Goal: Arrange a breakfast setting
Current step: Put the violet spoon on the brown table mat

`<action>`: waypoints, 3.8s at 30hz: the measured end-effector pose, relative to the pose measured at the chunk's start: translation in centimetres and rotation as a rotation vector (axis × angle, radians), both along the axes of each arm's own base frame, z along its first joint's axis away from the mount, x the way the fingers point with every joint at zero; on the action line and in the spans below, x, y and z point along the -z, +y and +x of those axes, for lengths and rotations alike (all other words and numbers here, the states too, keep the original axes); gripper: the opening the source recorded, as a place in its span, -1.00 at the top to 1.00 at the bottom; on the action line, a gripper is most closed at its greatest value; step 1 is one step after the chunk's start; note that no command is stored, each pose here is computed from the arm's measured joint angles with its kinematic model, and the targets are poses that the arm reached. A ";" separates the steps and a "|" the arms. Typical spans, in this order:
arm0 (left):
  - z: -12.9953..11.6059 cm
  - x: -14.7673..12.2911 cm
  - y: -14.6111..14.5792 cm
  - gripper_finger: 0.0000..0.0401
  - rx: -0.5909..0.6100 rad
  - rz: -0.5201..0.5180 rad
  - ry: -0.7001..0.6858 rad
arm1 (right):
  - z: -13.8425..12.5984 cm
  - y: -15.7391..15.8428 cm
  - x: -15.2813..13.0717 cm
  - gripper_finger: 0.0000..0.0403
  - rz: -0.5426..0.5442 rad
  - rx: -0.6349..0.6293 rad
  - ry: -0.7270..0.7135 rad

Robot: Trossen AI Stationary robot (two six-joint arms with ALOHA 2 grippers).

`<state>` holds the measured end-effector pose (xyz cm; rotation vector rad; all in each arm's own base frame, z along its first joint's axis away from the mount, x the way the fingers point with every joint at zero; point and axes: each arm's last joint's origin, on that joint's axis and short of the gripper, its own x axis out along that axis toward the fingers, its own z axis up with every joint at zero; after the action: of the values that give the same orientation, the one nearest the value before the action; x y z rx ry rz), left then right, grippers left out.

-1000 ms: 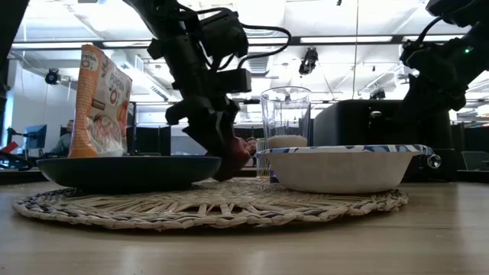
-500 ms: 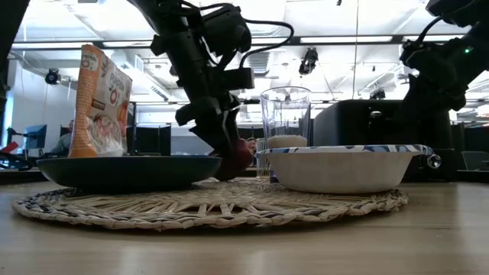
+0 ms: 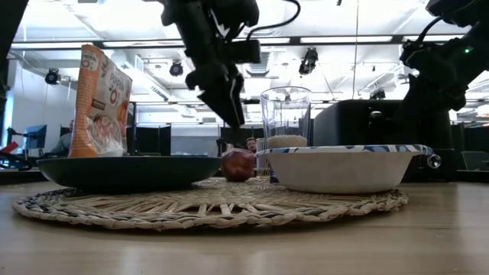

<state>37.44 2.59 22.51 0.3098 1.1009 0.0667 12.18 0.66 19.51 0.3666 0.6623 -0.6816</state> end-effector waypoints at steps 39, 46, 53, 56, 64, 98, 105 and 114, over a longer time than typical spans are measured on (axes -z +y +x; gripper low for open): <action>6.3 0.3 14.2 -0.36 -0.257 0.231 -0.734 | 0.0 0.0 0.0 0.09 0.000 0.000 0.000; 8.2 1.7 15.4 -0.36 -0.384 0.219 -0.777 | 0.0 0.0 0.0 0.09 -0.001 0.000 0.000; 8.0 2.1 15.8 -0.36 -0.491 0.217 -0.836 | 0.0 0.0 0.0 0.09 -0.001 0.000 0.000; 7.8 2.3 16.2 -0.35 -0.498 0.218 -0.829 | 0.0 0.0 0.0 0.09 -0.001 0.000 0.000; 7.3 2.2 17.4 -0.15 -0.524 0.227 -0.836 | 0.0 0.0 0.0 0.09 -0.001 0.000 0.000; 6.7 0.0 17.0 1.00 -0.457 0.100 -0.857 | 0.0 0.0 0.0 0.09 -0.001 0.000 0.000; 5.8 -2.2 16.5 1.00 -0.412 0.064 -0.837 | 0.0 0.0 0.0 0.09 -0.001 0.000 0.000; 5.8 -1.7 16.4 1.00 -0.421 0.048 -0.813 | 0.4 0.1 -0.4 0.09 0.065 0.058 -0.104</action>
<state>43.27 18.97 24.20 0.0664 0.3390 0.5464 12.62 0.74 19.89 0.4801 0.5776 -0.6923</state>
